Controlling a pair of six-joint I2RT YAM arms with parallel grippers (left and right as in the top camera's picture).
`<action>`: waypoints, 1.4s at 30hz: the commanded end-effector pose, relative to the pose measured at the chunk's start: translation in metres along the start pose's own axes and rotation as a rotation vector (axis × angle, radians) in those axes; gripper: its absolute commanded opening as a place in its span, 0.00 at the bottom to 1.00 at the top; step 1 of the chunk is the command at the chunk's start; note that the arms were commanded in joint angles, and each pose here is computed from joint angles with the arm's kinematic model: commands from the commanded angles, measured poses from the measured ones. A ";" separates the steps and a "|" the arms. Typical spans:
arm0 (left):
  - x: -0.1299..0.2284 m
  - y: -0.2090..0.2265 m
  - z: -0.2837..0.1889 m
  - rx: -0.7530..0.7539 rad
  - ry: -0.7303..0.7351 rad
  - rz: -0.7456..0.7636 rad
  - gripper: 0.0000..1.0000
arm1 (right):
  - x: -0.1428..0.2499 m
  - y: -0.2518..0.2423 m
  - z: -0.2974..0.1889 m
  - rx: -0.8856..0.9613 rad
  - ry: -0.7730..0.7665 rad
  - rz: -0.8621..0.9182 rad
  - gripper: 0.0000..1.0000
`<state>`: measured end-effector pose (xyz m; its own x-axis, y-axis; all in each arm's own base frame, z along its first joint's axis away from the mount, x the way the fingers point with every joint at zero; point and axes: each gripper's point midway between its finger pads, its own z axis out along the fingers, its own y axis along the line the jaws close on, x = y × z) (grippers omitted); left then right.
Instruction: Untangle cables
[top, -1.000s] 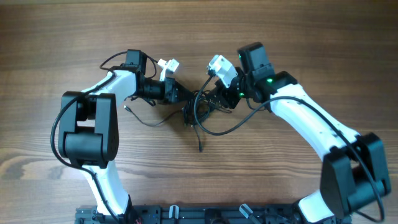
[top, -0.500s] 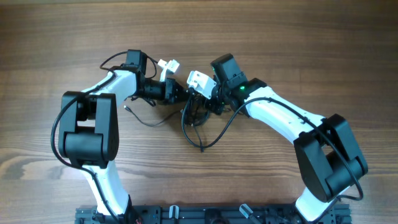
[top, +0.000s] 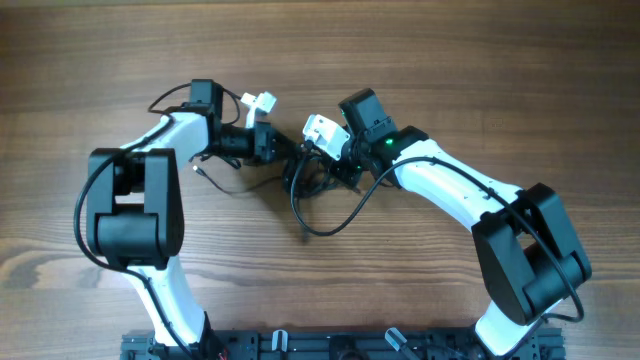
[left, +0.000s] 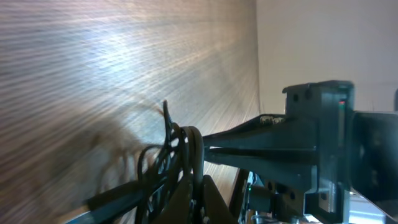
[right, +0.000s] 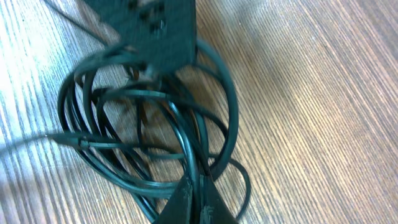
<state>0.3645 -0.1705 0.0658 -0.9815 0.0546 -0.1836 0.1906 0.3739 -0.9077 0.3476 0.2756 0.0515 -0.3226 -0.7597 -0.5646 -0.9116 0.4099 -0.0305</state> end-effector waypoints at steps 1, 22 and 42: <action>-0.004 0.002 -0.010 0.027 -0.026 -0.040 0.04 | -0.013 0.012 -0.012 -0.040 -0.053 0.006 0.04; 0.000 0.020 -0.011 -0.080 -0.011 -0.048 0.04 | -0.010 -0.074 -0.141 0.304 -0.215 0.637 0.04; 0.007 0.016 0.007 -0.093 0.037 0.003 0.05 | -0.019 0.004 -0.032 -0.128 -0.179 -0.146 0.51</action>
<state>0.3650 -0.1610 0.0519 -0.9854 0.0506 -0.1623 0.1674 0.4552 -0.8745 0.3502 0.2574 0.1129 -0.3521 -0.6193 -0.7017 -0.9020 0.4246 0.0778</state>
